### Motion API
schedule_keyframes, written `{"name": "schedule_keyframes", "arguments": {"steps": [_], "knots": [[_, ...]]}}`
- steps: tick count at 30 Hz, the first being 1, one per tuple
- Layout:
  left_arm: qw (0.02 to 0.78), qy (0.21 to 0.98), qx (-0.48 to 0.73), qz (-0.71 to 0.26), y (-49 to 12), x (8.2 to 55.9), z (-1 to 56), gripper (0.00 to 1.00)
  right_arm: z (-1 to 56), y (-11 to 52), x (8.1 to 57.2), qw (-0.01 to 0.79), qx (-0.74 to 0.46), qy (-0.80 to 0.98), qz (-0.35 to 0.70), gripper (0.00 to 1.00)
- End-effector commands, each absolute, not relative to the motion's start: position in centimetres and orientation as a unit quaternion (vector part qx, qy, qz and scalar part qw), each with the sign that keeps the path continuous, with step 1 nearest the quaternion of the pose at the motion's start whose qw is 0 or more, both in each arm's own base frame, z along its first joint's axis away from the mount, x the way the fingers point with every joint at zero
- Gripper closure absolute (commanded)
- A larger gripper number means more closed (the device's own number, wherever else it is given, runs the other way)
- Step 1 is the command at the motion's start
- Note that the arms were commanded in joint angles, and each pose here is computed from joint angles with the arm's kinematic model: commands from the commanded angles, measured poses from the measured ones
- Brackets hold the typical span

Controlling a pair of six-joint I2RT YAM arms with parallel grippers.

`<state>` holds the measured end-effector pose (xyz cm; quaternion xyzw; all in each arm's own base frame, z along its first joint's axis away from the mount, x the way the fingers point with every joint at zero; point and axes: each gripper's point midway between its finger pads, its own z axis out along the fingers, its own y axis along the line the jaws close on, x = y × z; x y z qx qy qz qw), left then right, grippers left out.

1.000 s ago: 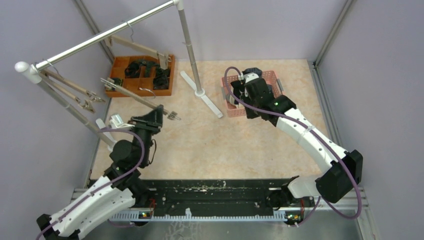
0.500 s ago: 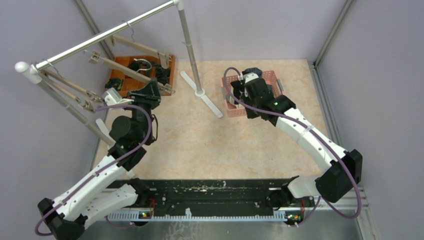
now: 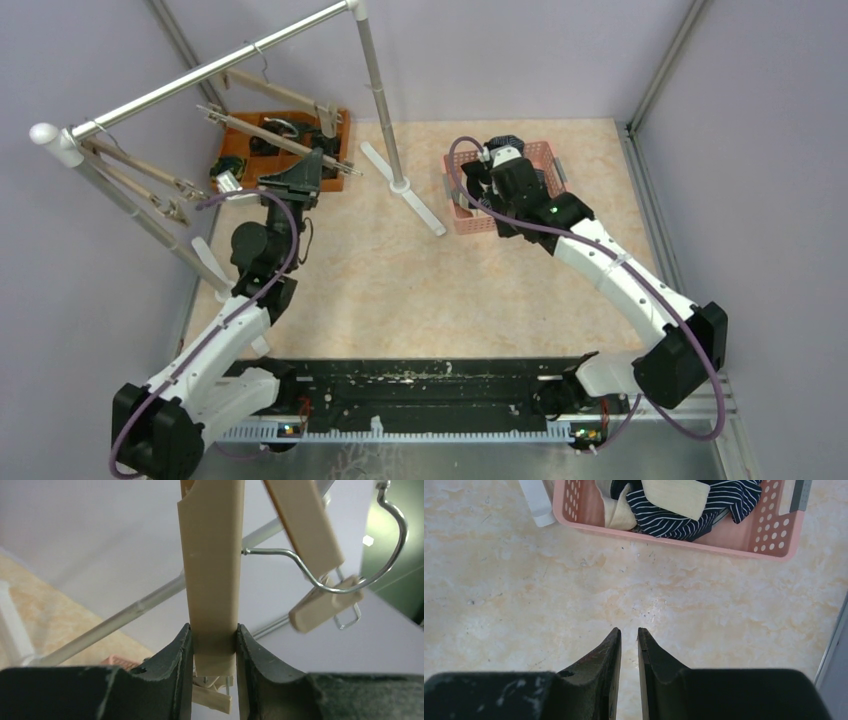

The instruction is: Remove the underwear clipped to the hanger

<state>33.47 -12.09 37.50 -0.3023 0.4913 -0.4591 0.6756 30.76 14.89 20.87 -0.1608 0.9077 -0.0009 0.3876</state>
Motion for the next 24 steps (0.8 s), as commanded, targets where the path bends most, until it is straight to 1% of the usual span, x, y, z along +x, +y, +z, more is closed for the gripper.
{"name": "schedule_keyframes", "arguments": {"steps": [1, 3, 6, 11, 14, 17, 24], "knots": [[0.657, 0.396, -0.259, -0.587, -11.6, 32.0, 42.4, 1.0, 22.6, 13.8, 31.2, 0.423, -0.145, 0.894, -0.014, 0.8], [0.653, 0.384, -0.25, -0.603, -11.1, 32.0, 42.7, 1.0, 22.7, 13.6, 31.3, 0.425, -0.144, 0.894, -0.019, 0.8], [0.664, 0.398, -0.241, -0.586, -10.9, 32.5, 43.3, 1.0, 22.6, 13.2, 31.4, 0.423, -0.144, 0.894, -0.03, 0.8], [0.693, 0.381, -0.218, -0.572, -9.6, 32.2, 45.2, 1.0, 22.1, 13.5, 31.5, 0.417, -0.148, 0.897, -0.027, 0.8], [0.712, 0.353, -0.188, -0.577, -9.1, 31.7, 46.5, 1.0, 21.8, 13.9, 31.6, 0.412, -0.151, 0.898, -0.023, 0.8], [0.715, 0.333, -0.176, -0.589, -8.7, 31.8, 46.5, 1.0, 21.8, 14.0, 31.7, 0.412, -0.151, 0.898, -0.021, 0.8], [0.712, 0.338, -0.148, -0.597, -9.3, 34.3, 46.3, 1.0, 21.9, 13.5, 31.6, 0.414, -0.148, 0.898, -0.031, 0.8]]}}
